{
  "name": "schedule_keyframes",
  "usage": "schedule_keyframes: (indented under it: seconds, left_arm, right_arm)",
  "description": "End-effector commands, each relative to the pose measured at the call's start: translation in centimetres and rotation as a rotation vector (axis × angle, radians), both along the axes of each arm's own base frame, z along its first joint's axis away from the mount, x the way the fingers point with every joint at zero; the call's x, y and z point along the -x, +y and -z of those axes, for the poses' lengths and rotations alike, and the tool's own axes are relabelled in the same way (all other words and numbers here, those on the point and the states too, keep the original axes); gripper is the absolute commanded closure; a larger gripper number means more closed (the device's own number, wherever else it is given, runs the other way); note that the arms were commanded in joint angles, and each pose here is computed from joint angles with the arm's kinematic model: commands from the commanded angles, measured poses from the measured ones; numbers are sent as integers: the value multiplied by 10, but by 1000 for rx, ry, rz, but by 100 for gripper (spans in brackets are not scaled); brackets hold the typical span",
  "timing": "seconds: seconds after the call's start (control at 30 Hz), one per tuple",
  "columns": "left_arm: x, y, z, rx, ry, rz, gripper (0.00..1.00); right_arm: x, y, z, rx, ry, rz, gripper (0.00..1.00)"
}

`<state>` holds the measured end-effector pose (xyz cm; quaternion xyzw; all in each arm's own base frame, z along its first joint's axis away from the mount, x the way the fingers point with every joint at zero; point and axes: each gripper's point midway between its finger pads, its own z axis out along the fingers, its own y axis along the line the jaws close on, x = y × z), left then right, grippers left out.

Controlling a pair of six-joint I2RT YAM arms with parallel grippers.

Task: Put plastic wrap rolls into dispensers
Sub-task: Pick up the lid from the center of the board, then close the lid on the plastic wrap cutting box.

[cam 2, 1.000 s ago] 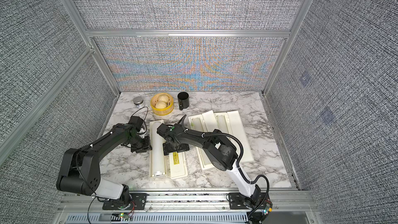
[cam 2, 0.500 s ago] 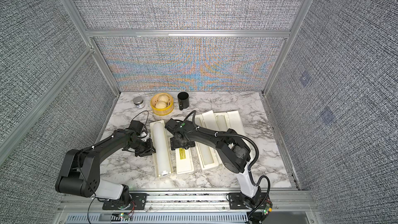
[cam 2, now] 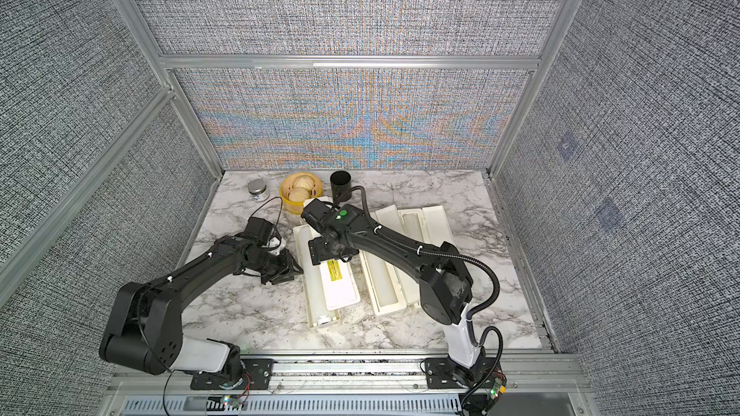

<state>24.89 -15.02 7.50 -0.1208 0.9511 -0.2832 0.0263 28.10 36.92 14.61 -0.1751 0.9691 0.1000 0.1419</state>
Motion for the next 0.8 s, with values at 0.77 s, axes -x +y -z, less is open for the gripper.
schedule_keyframes:
  seconds: [0.77]
  left_arm:
    - [-54, 12, -43, 200, -175, -119, 24]
  right_arm:
    - [38, 46, 51, -17, 218, 2, 17]
